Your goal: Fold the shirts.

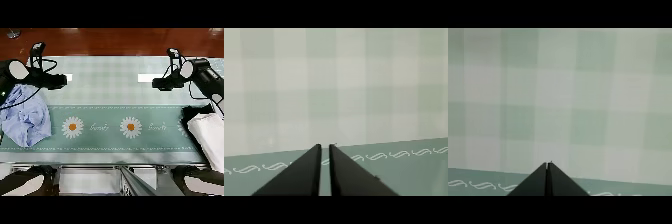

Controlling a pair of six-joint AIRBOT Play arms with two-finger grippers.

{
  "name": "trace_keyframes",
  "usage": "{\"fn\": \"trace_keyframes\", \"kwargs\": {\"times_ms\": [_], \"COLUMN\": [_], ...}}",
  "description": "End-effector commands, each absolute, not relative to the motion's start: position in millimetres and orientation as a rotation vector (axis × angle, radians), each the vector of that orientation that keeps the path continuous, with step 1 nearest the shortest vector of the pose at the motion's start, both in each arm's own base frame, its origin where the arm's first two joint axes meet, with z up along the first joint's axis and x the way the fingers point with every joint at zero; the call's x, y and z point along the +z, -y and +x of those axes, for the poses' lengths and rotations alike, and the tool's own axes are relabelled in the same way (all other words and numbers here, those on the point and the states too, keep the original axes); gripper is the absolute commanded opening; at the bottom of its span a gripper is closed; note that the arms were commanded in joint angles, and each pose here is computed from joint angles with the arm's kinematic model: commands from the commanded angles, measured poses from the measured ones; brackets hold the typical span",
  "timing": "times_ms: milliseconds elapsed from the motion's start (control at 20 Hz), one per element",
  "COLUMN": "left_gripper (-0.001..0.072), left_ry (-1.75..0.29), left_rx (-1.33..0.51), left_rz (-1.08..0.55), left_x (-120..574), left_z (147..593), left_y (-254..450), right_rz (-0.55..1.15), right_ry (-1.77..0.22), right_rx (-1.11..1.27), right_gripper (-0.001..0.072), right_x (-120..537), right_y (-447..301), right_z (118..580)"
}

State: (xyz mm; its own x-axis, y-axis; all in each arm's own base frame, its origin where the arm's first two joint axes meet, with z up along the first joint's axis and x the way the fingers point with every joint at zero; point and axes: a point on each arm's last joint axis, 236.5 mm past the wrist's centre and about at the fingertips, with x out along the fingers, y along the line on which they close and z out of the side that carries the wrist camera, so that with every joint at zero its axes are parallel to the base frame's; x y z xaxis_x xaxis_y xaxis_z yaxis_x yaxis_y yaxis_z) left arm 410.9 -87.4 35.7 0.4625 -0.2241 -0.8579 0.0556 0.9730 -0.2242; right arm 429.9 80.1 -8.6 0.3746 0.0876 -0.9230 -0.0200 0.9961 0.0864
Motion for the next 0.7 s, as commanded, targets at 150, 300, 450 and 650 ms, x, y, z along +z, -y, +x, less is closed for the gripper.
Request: {"fn": "trace_keyframes", "kwargs": {"times_ms": [150,300,450,650], "left_gripper": [0.0704,0.0704,0.0704,0.0702], "left_ry": [-1.111,-1.147,-1.175,-1.249], "left_rx": [-0.071,0.155,0.389,0.561], "left_rz": [0.005,0.108,-0.017,-0.224], "left_x": [36,44,36,-19], "left_z": [407,396,374,323], "left_y": [42,-36,-112,-169], "right_rz": [0.053,0.028,-0.032,-0.032], "right_ry": [-1.272,-1.349,-1.435,-1.438], "right_rx": [0.057,0.016,-0.003,0.001], "right_gripper": [0.0192,0.0639,0.0635,0.0635], "right_x": [-16,-21,-25,-25], "right_y": [-77,-66,-55,-55], "right_z": [411,394,373,373]}}
